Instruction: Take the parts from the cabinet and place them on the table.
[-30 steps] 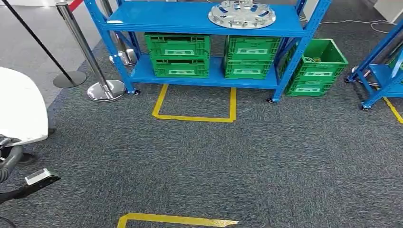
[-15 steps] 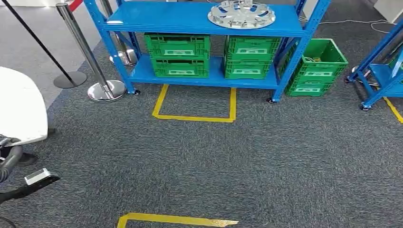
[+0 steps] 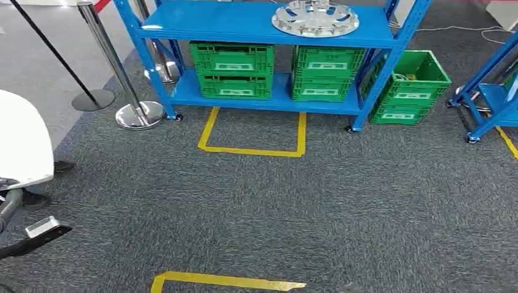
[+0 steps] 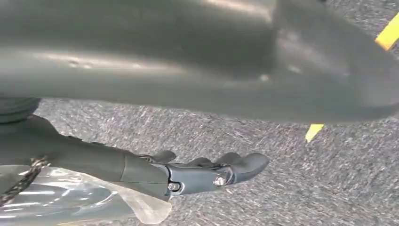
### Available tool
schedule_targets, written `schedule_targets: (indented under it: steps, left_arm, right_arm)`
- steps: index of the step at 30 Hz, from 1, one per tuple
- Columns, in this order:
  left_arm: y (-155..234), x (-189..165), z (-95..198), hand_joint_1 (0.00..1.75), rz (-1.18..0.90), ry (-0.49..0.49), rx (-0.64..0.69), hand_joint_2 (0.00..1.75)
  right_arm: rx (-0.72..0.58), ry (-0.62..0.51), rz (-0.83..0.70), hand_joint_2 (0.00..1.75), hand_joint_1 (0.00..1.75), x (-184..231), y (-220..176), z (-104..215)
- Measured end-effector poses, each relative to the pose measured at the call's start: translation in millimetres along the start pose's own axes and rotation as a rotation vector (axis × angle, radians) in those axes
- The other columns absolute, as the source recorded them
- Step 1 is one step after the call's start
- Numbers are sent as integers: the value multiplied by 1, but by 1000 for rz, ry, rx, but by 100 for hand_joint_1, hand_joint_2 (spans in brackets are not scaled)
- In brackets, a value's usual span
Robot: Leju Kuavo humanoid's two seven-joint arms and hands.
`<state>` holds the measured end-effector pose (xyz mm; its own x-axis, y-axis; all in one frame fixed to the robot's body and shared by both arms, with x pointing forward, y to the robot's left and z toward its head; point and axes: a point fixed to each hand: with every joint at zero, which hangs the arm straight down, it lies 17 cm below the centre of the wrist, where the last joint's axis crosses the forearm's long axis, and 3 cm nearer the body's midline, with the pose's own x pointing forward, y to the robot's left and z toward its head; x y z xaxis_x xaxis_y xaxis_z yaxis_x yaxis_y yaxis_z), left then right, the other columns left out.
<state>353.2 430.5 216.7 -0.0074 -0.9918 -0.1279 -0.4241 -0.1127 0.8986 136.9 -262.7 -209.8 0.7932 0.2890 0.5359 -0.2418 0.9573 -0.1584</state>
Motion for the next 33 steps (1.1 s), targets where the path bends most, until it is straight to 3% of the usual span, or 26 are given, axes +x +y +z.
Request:
schedule_targets:
  steps: [33]
  left_arm:
    - [0,2,-2,175,1,-3,-7,175]
  right_arm:
    - [10,12,-25,0,0,-1,8,4]
